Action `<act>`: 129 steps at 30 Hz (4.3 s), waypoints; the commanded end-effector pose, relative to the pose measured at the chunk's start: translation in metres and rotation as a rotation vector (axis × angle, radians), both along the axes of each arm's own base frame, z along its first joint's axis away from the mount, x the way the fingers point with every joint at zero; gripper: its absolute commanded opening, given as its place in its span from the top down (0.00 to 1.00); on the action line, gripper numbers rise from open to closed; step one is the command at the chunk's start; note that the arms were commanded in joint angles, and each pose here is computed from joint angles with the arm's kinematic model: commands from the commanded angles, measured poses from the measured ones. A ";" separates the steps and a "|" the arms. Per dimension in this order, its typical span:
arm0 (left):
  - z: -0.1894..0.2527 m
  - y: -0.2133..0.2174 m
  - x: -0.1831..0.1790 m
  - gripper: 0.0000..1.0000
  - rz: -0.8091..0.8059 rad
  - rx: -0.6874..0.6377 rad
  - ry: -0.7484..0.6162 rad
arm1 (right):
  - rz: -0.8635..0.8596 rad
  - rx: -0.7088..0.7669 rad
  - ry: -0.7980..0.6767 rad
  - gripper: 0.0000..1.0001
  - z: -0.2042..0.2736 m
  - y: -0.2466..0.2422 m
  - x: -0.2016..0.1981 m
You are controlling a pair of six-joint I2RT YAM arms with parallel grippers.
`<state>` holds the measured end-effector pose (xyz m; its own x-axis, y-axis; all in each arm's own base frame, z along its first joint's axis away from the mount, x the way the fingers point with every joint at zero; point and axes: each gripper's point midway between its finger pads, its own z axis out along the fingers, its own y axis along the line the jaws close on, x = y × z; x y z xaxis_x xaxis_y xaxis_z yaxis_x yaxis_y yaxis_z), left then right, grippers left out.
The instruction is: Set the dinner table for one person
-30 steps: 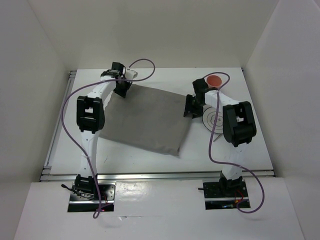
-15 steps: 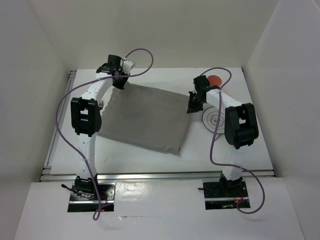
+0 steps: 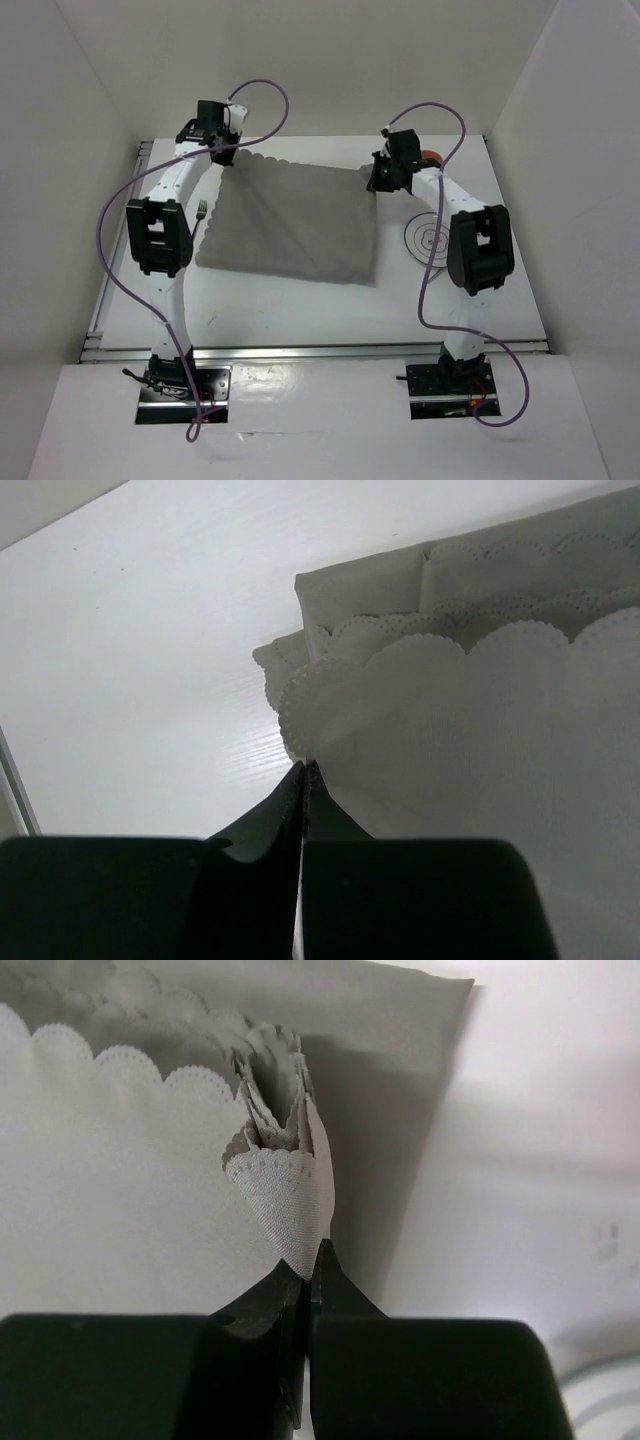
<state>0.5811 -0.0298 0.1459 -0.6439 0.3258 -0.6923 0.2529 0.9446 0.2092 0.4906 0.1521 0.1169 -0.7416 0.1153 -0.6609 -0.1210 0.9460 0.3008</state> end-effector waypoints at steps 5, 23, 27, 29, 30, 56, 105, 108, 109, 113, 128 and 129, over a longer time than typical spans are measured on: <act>-0.021 0.026 0.010 1.00 0.120 0.044 -0.021 | -0.009 -0.057 -0.163 1.00 0.008 0.004 0.061; -0.040 0.054 0.003 0.43 0.293 0.134 0.057 | 0.020 -0.172 -0.091 0.25 0.040 0.045 -0.014; -0.004 0.060 -0.008 0.07 0.326 0.148 0.030 | 0.022 -0.142 0.094 0.67 0.004 0.048 -0.087; 0.008 0.063 -0.023 0.06 0.316 0.200 0.037 | 0.035 -0.126 0.170 0.83 -0.010 0.054 -0.121; 0.036 0.055 -0.031 0.06 0.300 0.204 -0.007 | 0.042 -0.115 0.184 0.93 -0.009 0.056 -0.133; -0.152 -0.032 -0.271 0.21 -0.250 0.317 0.630 | -0.408 -0.141 0.611 1.00 -0.109 -0.040 -0.247; -0.036 0.093 -0.209 0.13 0.311 0.198 0.339 | -0.509 0.174 0.513 1.00 -0.085 -0.051 -0.254; -0.036 0.093 -0.209 0.13 0.318 0.193 0.337 | -0.504 0.189 0.554 1.00 -0.086 -0.048 -0.265; -0.036 0.093 -0.209 0.13 0.318 0.193 0.337 | -0.514 0.187 0.568 1.00 -0.086 -0.048 -0.269; -0.038 0.090 -0.213 0.13 0.307 0.179 0.348 | -0.555 0.179 0.544 0.99 -0.080 -0.055 -0.273; -0.010 -0.006 -0.261 0.12 -0.284 0.404 0.216 | -0.540 0.138 0.495 0.19 -0.060 -0.060 -0.257; -0.019 -0.006 -0.264 0.12 -0.271 0.395 0.250 | -0.539 0.130 0.469 0.18 -0.053 -0.063 -0.254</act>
